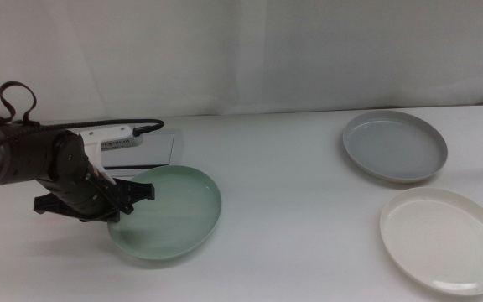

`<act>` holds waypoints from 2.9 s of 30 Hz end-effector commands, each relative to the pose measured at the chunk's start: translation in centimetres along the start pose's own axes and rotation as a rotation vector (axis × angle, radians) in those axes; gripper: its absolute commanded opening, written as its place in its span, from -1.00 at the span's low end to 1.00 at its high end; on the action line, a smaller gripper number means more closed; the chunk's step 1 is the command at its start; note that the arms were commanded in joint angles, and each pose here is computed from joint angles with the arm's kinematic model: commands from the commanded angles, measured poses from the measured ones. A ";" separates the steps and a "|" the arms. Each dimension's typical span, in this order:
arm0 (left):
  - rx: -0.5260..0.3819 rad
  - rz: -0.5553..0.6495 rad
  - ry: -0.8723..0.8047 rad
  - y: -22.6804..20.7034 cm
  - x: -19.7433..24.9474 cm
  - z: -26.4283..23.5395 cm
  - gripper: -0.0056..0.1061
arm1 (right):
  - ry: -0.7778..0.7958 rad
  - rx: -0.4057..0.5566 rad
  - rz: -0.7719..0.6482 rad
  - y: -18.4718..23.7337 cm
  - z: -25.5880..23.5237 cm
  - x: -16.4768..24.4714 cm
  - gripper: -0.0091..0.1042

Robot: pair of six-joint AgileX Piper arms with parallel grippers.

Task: Stack the three bowls on top of each other.

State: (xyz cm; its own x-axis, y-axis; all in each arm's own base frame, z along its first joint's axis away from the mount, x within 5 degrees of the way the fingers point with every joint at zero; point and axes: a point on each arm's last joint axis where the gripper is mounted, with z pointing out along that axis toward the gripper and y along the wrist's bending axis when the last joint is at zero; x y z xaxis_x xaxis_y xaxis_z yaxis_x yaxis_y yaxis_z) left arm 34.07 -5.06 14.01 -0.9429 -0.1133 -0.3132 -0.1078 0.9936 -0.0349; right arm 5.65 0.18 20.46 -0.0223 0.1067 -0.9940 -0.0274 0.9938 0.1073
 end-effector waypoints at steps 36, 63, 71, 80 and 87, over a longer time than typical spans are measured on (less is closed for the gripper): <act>0.292 0.207 -0.043 -11.2 3.4 -8.2 -0.95 | -0.003 -0.003 -0.016 -0.1 -0.1 1.1 0.98; 0.238 0.217 0.035 -12.0 3.8 -1.7 0.59 | -0.003 -0.003 -0.016 -0.1 -0.1 1.1 0.98; 0.243 0.343 -0.161 -11.8 1.5 -6.9 0.76 | -0.013 -0.004 -0.016 -0.1 -0.1 1.0 0.98; 0.064 0.137 -0.606 0.4 -2.3 -19.1 0.69 | -0.036 -0.006 -0.016 -0.1 -0.1 0.8 0.98; -0.040 0.014 -0.773 6.8 3.2 -22.4 0.25 | -0.048 -0.007 -0.016 -0.1 -0.1 0.7 0.98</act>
State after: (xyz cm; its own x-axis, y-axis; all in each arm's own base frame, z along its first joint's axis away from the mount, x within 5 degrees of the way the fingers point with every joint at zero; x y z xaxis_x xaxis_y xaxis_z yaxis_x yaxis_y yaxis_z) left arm 24.82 0.92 34.34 -0.4961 -0.0503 -0.8668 -0.1137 0.9935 0.0074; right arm 5.65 0.17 20.83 0.0187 0.1080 -0.9940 -0.0304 0.9938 0.1074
